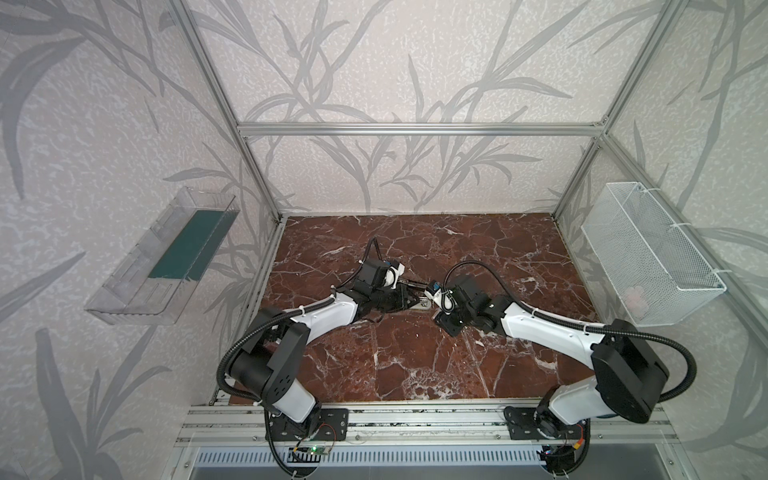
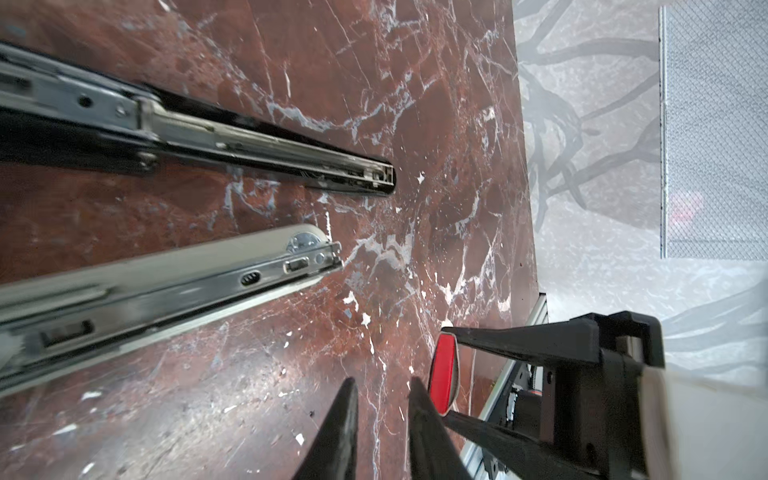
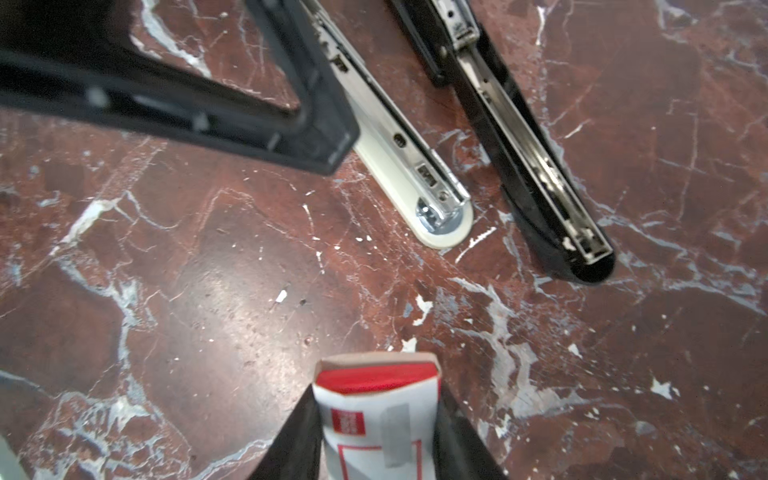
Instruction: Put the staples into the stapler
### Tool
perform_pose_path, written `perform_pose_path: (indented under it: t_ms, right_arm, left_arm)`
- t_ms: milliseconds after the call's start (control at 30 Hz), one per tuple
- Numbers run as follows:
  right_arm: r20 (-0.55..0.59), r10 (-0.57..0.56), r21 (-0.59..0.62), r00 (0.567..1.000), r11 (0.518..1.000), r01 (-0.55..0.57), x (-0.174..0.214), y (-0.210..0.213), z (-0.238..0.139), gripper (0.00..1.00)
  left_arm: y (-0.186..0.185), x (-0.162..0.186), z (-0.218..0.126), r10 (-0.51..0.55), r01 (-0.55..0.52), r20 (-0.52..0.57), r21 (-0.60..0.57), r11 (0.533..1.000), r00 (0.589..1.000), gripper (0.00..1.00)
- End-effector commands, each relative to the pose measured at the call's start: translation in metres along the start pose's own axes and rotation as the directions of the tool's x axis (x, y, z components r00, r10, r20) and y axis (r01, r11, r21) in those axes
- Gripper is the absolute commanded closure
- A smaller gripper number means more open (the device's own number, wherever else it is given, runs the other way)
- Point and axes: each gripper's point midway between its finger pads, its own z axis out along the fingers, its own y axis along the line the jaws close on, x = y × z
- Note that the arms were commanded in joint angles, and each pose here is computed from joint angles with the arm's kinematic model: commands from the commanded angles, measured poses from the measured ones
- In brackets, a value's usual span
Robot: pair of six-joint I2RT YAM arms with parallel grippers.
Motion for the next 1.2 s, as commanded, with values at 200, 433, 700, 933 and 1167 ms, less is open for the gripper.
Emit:
perform_pose_path:
  t_ms: [200, 433, 700, 933, 1167]
  right_arm:
    - [0.092, -0.097, -0.083, 0.991, 0.991, 0.104, -0.02, 0.03, -0.017, 0.59]
    - [0.117, -0.133, -0.087, 0.984, 0.986, 0.143, -0.02, 0.039, -0.019, 0.59]
    - [0.142, -0.158, -0.064, 0.977, 0.984, 0.168, -0.021, 0.041, -0.021, 0.6]
    - [0.155, -0.159, -0.054, 0.975, 0.984, 0.169, -0.023, 0.04, -0.023, 0.6]
    - [0.154, -0.161, -0.056, 0.975, 0.984, 0.172, -0.022, 0.041, -0.022, 0.6]
  left_arm:
    - [-0.03, 0.024, -0.007, -0.008, 0.029, -0.107, 0.199, 0.98, 0.994, 0.76]
    - [-0.035, 0.034, -0.008, -0.02, 0.064, -0.166, 0.265, 0.962, 0.986, 0.76]
    - [-0.035, 0.045, -0.013, -0.014, 0.068, -0.201, 0.266, 0.962, 0.979, 0.81]
    - [-0.022, 0.054, -0.015, -0.034, 0.084, -0.22, 0.223, 0.971, 0.975, 0.77]
    - [-0.025, 0.052, -0.012, -0.043, 0.098, -0.22, 0.246, 0.964, 0.975, 0.76]
